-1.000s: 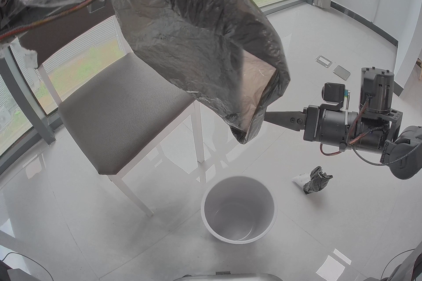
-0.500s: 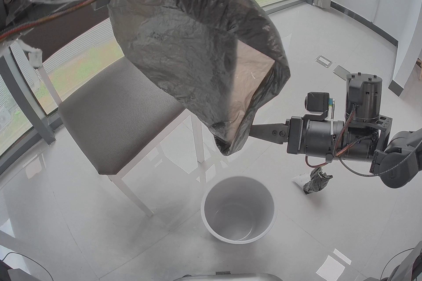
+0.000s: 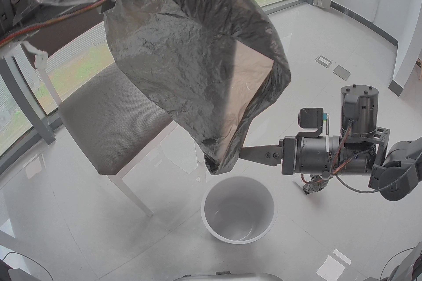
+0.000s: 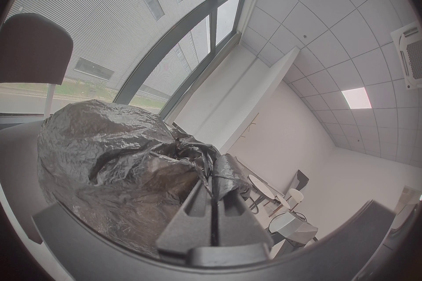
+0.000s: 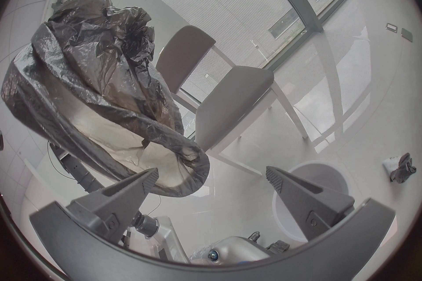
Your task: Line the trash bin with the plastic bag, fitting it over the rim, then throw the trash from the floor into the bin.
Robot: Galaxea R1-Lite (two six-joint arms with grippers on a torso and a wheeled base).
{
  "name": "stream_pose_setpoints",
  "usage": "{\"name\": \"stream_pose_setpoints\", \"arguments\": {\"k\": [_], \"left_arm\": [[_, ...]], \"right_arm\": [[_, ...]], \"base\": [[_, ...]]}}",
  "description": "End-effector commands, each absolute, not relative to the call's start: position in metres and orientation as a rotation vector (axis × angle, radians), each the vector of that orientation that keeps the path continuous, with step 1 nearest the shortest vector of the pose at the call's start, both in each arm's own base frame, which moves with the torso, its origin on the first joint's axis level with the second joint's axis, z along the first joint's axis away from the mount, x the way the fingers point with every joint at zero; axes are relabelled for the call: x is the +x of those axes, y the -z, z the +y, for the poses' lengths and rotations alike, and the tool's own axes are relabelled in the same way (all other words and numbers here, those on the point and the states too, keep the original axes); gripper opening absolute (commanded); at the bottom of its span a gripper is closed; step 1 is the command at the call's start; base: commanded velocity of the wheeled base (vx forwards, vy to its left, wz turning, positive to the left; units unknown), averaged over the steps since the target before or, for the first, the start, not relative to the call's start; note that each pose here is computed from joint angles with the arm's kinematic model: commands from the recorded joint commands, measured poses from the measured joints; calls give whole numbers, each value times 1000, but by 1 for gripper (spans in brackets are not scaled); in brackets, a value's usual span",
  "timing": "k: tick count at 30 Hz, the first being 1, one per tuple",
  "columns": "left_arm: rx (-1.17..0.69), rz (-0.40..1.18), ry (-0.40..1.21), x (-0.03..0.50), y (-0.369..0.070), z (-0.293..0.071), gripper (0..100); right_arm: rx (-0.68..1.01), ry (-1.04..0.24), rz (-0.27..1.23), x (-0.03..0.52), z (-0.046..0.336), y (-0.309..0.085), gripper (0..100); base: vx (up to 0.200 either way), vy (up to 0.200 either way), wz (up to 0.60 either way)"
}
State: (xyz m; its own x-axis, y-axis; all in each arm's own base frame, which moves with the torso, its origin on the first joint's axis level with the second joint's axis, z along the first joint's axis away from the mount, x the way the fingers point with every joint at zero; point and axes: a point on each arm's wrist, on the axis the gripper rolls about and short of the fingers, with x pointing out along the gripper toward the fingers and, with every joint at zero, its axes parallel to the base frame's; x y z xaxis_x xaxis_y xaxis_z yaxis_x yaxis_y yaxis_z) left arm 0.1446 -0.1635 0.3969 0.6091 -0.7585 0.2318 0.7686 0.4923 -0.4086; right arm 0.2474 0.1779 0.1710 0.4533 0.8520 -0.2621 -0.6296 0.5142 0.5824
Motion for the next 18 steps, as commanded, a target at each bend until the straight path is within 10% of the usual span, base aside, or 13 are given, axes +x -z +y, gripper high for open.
{"name": "stream_pose_setpoints", "arguments": {"k": [1, 18], "left_arm": [[-508, -22, 925, 145, -397, -163, 0], [-508, -24, 935, 143, -398, -165, 0]], "right_arm": [[437, -958, 562, 232, 168, -177, 100], [482, -1068, 467, 228, 191, -215, 100]], "base": [[0, 0, 0], [0, 0, 0]]}}
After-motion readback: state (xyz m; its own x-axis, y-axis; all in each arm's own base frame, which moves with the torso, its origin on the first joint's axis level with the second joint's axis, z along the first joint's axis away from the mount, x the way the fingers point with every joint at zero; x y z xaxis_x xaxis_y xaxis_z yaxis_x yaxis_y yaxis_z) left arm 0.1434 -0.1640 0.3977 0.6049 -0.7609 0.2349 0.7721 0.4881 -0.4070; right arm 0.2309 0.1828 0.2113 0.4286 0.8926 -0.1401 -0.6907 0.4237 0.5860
